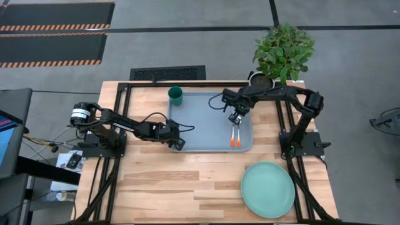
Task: Pick and place plate/cup/fork/spoon on tray
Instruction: Adjust the orange fork on the gray tray, then put the blue plate on the gray tray to the left of the orange fork
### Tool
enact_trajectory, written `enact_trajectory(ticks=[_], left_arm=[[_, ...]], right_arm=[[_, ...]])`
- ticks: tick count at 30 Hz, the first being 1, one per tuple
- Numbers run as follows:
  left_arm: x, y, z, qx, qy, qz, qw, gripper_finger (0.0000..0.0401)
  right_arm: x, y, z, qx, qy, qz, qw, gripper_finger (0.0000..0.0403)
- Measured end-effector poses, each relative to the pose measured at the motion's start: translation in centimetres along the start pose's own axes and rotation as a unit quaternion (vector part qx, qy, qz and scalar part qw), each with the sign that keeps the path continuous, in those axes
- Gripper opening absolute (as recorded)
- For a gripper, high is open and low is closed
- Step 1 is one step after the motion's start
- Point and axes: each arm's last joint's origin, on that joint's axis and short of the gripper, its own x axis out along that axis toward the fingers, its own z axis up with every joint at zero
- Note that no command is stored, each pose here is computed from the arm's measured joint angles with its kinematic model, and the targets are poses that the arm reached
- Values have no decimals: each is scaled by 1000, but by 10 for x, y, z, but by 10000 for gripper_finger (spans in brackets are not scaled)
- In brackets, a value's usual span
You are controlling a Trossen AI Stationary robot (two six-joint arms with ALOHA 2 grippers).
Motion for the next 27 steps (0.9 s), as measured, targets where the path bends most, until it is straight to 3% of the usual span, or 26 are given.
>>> enact_trajectory(ticks=[27], left_arm=[[0,0,0,-1,-2,-2,1000,0]], right_arm=[[-12,3,9,27,-70,51,996,12]])
